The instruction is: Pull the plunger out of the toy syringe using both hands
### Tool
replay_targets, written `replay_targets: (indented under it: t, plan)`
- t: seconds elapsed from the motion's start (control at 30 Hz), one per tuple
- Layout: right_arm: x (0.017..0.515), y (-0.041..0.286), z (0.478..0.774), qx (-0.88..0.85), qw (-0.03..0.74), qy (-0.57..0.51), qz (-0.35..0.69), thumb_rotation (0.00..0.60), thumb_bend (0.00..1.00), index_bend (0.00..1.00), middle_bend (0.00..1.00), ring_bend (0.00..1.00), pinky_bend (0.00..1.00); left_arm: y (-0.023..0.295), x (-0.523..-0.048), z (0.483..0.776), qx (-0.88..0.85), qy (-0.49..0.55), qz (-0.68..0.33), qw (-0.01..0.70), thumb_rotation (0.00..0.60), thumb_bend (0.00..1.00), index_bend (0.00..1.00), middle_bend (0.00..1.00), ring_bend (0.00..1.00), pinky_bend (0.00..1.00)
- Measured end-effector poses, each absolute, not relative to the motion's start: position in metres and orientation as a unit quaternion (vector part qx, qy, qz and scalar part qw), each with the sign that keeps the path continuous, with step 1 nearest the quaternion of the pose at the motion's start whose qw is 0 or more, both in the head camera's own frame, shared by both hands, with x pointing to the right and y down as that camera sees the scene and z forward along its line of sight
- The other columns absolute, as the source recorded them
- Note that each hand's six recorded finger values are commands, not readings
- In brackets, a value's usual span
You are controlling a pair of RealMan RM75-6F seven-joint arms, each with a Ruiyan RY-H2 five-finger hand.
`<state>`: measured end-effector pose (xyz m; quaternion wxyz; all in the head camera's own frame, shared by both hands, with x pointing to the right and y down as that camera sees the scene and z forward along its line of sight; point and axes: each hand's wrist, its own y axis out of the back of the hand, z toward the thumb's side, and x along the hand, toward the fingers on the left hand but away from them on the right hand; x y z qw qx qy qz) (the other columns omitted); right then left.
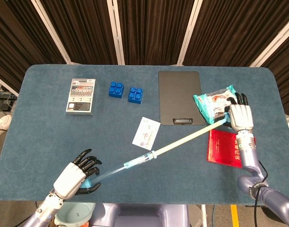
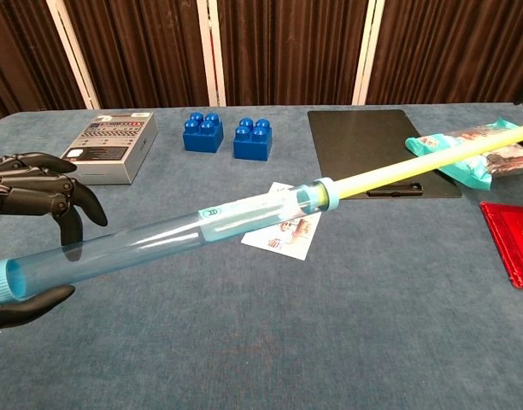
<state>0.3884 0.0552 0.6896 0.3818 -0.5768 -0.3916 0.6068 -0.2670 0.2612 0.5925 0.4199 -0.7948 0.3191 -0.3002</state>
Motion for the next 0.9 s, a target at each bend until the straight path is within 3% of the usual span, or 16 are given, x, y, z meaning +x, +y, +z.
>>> replay_targets:
  t: [0.07, 0.17, 0.3, 0.4, 0.6, 0.8, 0.9]
  plan:
    - [0.389, 0.057, 0.690, -0.578, 0.379, -0.392, 0.607, 0.600, 0.31, 0.78, 0.26, 0.08, 0.04, 0.260, -0.267, 0.593, -0.793, 0.320, -0.300, 0.422, 0.600, 0.49, 0.72, 0.32, 0.25, 0.12]
    - [0.389, 0.061, 0.692, -0.581, 0.373, -0.392, 0.608, 0.600, 0.25, 0.64, 0.21, 0.08, 0.04, 0.259, -0.265, 0.596, -0.793, 0.321, -0.298, 0.423, 0.600, 0.45, 0.68, 0.32, 0.25, 0.12]
    - [0.388, 0.074, 0.694, -0.592, 0.361, -0.389, 0.607, 0.600, 0.20, 0.28, 0.10, 0.04, 0.04, 0.256, -0.264, 0.603, -0.797, 0.320, -0.296, 0.418, 0.600, 0.35, 0.54, 0.31, 0.25, 0.12]
    - [0.389, 0.089, 0.697, -0.602, 0.351, -0.381, 0.607, 0.600, 0.18, 0.15, 0.06, 0.03, 0.04, 0.253, -0.265, 0.613, -0.801, 0.314, -0.299, 0.414, 0.600, 0.31, 0.48, 0.30, 0.25, 0.12]
    - [0.386, 0.118, 0.705, -0.616, 0.347, -0.362, 0.608, 0.600, 0.16, 0.05, 0.00, 0.00, 0.04, 0.247, -0.273, 0.632, -0.805, 0.305, -0.310, 0.404, 0.600, 0.27, 0.42, 0.28, 0.25, 0.12]
    - [0.384, 0.139, 0.722, -0.616, 0.342, -0.338, 0.623, 0.600, 0.02, 0.00, 0.00, 0.00, 0.02, 0.240, -0.289, 0.650, -0.799, 0.302, -0.336, 0.397, 0.600, 0.23, 0.21, 0.26, 0.25, 0.12]
    - [0.381, 0.146, 0.724, -0.621, 0.345, -0.327, 0.623, 0.600, 0.00, 0.00, 0.00, 0.00, 0.00, 0.235, -0.300, 0.652, -0.787, 0.307, -0.348, 0.406, 0.600, 0.19, 0.12, 0.24, 0.24, 0.12]
